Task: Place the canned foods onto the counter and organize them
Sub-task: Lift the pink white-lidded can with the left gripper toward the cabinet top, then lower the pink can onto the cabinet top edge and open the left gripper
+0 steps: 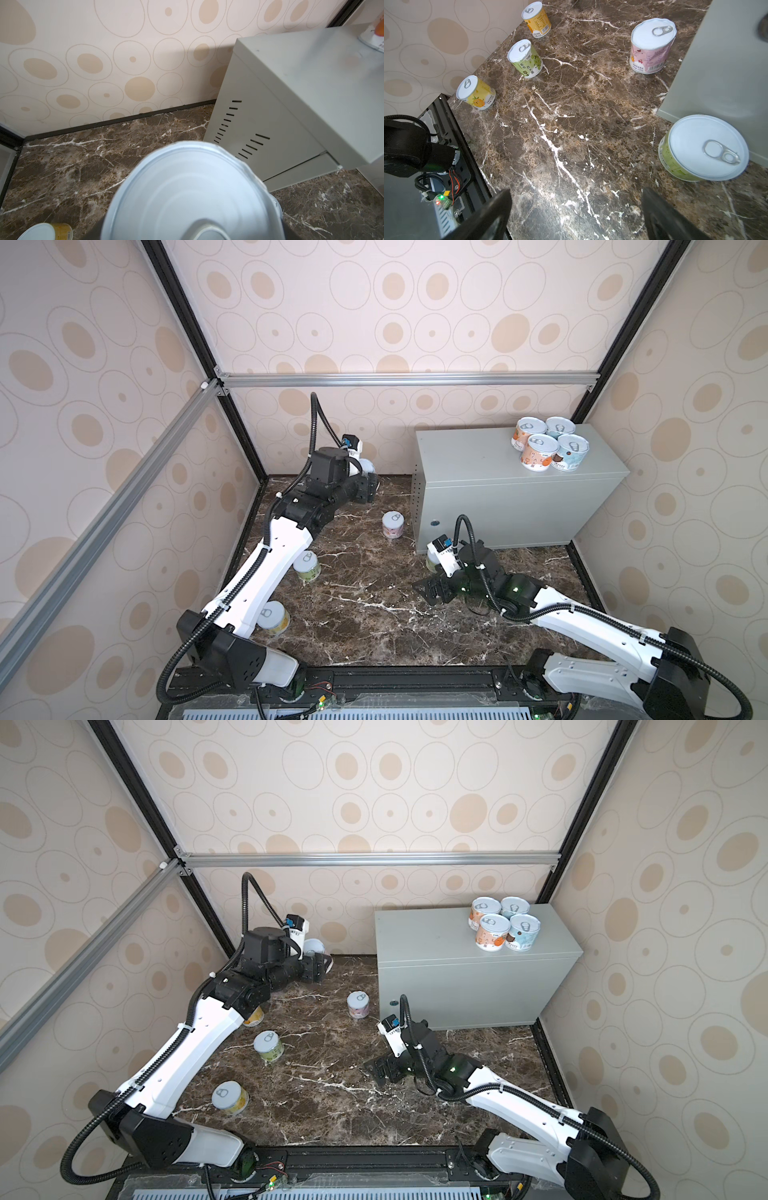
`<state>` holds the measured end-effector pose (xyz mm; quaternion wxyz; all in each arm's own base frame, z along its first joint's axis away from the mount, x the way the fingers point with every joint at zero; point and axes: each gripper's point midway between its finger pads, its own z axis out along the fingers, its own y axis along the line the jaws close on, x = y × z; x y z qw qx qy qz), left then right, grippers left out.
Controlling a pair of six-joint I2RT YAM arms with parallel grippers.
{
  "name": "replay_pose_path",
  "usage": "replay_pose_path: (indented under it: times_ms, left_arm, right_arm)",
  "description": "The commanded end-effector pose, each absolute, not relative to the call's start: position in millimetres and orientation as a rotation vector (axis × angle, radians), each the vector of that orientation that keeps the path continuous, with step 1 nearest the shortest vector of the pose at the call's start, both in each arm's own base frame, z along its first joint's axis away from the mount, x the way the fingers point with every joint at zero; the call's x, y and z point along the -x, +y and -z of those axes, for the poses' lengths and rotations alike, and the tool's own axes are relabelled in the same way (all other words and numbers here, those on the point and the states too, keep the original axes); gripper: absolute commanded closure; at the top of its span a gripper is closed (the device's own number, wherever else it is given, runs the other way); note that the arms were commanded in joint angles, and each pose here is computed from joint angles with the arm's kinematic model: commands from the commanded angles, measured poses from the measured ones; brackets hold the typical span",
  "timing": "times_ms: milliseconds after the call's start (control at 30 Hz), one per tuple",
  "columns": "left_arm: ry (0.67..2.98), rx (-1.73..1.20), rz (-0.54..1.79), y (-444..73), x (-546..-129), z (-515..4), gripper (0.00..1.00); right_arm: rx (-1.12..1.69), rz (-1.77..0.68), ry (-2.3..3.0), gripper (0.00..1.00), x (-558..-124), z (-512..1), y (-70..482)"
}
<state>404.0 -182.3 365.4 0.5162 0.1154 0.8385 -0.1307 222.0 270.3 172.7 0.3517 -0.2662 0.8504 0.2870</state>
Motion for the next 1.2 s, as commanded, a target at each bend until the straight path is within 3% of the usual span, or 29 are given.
replay_pose_path:
  times_ms: [0,633,1167]
  left_arm:
    - [1.872,-0.321,0.351,-193,-405,-422,0.37]
    - [1.811,-0.457,0.409,-269,-435,-468,0.37]
    - [1.795,-0.553,0.463,-334,-440,-457,0.37]
  right_arm:
    - [0.71,-0.734,2.187,0.01,-222,-175,274]
    - [0.725,-0.721,2.202,0.01,-226,-158,278]
    - [0.736,-0.702,2.223,0.01,-227,-148,278]
